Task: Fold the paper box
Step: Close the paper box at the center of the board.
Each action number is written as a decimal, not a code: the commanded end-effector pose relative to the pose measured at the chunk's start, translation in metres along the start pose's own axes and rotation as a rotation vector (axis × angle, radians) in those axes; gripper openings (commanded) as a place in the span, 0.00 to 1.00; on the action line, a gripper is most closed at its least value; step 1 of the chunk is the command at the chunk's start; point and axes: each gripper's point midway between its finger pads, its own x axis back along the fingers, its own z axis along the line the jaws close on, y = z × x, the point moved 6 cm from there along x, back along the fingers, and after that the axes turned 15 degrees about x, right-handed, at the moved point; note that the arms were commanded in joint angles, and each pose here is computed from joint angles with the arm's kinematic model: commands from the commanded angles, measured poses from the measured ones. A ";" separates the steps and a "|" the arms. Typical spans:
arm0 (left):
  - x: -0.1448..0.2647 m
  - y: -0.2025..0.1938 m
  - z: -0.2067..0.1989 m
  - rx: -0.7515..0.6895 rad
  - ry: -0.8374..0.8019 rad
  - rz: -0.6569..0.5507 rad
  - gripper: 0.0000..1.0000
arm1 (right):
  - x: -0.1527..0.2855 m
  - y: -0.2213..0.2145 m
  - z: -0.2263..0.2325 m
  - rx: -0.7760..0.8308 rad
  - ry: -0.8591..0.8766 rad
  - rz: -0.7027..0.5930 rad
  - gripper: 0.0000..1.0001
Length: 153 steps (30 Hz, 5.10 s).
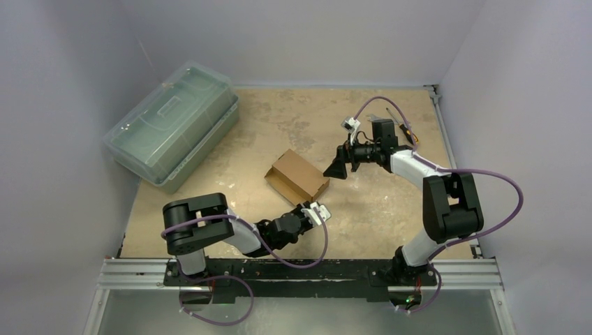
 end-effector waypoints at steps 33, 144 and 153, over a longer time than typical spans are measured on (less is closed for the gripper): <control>0.005 -0.004 0.007 0.090 0.073 -0.032 0.00 | -0.005 -0.001 0.000 0.002 0.031 0.004 0.99; 0.005 0.078 0.032 0.584 0.056 0.052 0.29 | -0.051 -0.040 0.007 -0.089 0.086 0.160 0.46; 0.054 0.068 0.057 0.938 0.177 0.076 0.46 | -0.051 -0.038 0.007 -0.082 0.094 0.159 0.55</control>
